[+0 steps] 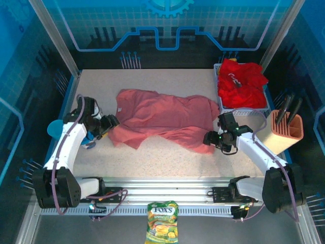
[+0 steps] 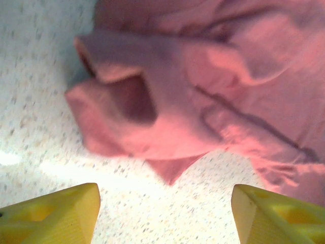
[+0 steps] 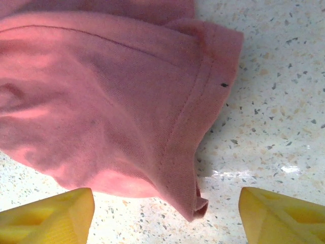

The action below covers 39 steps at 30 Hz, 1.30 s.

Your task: Fold and stack the t-shirts

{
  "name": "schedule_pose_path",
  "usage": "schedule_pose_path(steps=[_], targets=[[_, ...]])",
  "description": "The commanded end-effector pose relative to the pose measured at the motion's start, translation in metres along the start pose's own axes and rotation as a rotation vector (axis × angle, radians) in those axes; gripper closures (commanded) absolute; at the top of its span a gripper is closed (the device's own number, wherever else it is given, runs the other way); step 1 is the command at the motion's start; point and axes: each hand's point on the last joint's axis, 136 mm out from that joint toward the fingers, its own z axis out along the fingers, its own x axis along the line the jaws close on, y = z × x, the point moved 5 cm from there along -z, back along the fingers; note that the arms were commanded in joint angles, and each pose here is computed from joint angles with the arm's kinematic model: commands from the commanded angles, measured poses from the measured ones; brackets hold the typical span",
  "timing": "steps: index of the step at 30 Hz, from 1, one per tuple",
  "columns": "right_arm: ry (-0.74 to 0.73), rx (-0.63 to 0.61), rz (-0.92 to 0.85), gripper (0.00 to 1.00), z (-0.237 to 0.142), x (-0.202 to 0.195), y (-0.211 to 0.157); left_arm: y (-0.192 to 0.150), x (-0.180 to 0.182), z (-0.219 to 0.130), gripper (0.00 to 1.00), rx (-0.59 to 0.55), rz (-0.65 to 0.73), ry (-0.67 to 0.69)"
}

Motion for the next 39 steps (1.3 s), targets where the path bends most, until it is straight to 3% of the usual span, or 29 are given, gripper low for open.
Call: schedule_pose_path(steps=[1,7,10,15,21,27,28,32,39], targets=[[0.047,-0.037,0.019,0.19,-0.003,0.004,0.006,-0.029,0.019,0.01,0.33,0.057,-0.047,0.094],[0.078,-0.035,0.006,0.18,-0.005,0.008,0.007,-0.045,0.033,0.045,0.49,0.083,-0.074,0.142],[0.089,-0.036,0.007,0.18,-0.005,0.006,0.007,-0.044,0.037,0.06,0.49,0.076,-0.049,0.223],[0.111,-0.039,0.011,0.18,-0.006,0.006,0.006,-0.028,0.038,0.074,0.47,-0.019,-0.053,0.246],[0.109,-0.042,0.017,0.18,-0.007,-0.001,0.002,-0.013,0.042,0.091,0.48,-0.022,-0.013,0.323],[0.12,-0.043,0.034,0.18,-0.006,-0.006,0.0,0.004,0.034,0.1,0.59,-0.088,-0.01,0.293],[0.117,-0.04,0.035,0.18,-0.006,-0.007,0.0,0.008,0.03,0.099,0.63,-0.099,-0.004,0.287],[0.102,-0.036,0.038,0.19,-0.005,-0.011,0.001,0.016,0.02,0.089,1.0,-0.086,0.024,0.298],[0.066,-0.052,0.032,0.27,-0.004,-0.017,0.007,-0.02,0.012,0.007,1.0,-0.006,0.044,0.276]])
